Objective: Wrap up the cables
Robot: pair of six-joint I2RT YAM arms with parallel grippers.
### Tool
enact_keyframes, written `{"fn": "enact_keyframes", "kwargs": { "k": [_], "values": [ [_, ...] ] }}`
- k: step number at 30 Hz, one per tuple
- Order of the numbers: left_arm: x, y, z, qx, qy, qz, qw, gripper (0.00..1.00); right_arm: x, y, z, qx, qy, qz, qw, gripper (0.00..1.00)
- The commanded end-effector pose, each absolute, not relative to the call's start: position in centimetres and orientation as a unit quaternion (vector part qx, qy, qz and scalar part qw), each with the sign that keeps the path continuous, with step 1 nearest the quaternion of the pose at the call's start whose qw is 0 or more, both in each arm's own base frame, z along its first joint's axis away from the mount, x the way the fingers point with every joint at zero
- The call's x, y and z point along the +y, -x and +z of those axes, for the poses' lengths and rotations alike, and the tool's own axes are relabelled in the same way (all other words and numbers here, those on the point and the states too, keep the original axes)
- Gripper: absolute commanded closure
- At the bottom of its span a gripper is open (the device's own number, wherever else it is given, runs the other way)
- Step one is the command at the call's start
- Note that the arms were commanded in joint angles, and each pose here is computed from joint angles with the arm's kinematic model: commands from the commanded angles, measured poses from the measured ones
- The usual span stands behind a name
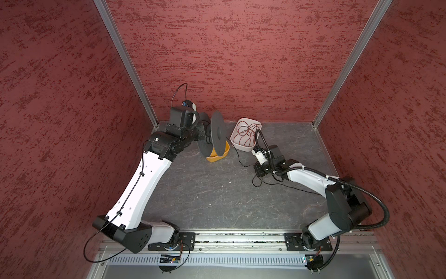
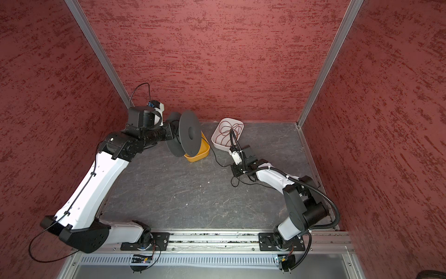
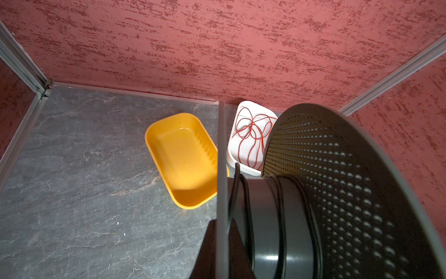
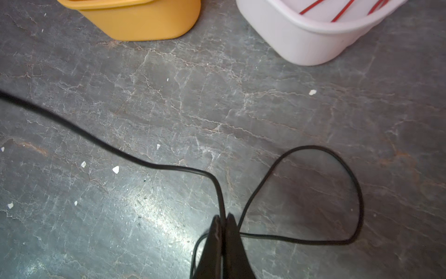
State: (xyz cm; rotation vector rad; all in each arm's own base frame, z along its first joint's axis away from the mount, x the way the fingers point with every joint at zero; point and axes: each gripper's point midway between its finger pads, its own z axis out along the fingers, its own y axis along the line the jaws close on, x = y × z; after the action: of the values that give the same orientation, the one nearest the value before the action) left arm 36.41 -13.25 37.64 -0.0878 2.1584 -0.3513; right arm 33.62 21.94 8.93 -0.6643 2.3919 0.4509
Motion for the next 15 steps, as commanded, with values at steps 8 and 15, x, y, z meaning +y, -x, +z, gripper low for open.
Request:
{"fn": "enact_keyframes", "kwargs": {
  "k": [8, 15],
  "values": [
    [-12.6, -42.7, 40.0, 0.838, 0.092, -0.115, 0.525, 1.00, 27.2, -32.2, 14.5, 0.831, 0.279, 0.155, 0.456, 1.00],
    [-12.7, -46.2, 37.5, 0.846, 0.108, -0.075, 0.516, 1.00, 32.5, -29.0, 17.1, 0.783, 0.333, 0.176, 0.495, 1.00]
  ]
}}
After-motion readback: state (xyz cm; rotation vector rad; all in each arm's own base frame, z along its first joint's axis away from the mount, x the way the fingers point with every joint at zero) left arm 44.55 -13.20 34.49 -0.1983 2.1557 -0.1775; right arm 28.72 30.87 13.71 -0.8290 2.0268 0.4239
